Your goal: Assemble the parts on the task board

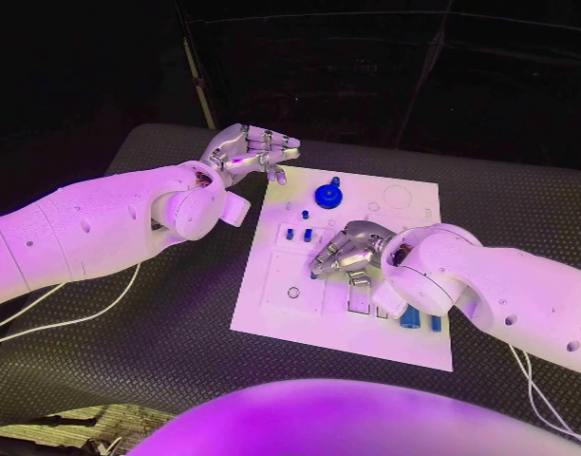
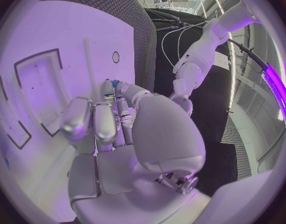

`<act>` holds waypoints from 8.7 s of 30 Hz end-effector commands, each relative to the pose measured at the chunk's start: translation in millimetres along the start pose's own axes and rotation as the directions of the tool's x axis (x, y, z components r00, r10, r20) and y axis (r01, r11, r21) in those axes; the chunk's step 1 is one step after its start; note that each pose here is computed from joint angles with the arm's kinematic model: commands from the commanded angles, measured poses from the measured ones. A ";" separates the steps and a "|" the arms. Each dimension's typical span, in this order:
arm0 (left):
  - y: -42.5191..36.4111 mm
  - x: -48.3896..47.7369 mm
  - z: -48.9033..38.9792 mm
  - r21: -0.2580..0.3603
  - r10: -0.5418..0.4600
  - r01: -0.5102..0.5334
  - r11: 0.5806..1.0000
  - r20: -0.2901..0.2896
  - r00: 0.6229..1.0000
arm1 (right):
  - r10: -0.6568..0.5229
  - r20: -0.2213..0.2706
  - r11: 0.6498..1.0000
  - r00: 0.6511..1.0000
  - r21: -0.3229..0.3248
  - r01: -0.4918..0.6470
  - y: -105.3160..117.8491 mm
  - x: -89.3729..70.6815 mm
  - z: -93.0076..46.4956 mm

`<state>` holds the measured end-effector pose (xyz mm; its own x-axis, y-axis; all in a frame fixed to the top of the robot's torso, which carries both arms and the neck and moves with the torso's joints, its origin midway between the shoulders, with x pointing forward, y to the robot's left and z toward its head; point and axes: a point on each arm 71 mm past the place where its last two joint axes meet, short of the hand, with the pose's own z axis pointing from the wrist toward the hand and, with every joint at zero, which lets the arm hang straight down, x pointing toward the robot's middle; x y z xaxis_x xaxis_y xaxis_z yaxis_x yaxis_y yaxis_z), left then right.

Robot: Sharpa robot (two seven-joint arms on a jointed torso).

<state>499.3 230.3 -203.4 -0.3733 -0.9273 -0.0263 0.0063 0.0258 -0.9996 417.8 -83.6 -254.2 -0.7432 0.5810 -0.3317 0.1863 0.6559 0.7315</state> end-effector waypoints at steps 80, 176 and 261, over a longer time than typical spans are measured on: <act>1.1 0.8 2.1 -0.009 -0.010 0.009 1.000 -0.019 1.000 | 0.134 0.011 0.927 0.991 -0.354 -0.121 16.2 -16.8 -46.0; 10.4 0.6 -2.5 -0.021 -0.019 0.018 1.000 -0.030 0.999 | -0.802 0.372 0.494 0.467 -0.025 0.869 -7.6 -78.4 -58.9; 10.2 10.1 2.1 -0.019 -0.026 0.025 1.000 -0.052 0.998 | -0.785 0.285 0.418 0.550 -0.411 0.810 42.2 49.1 -15.0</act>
<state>497.8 221.8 -215.8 -0.4113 -0.9115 -0.0050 -0.0272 0.0177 -0.9995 380.6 -35.4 -229.4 -0.3763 -0.0199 -0.9263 -0.7790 0.5479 0.3048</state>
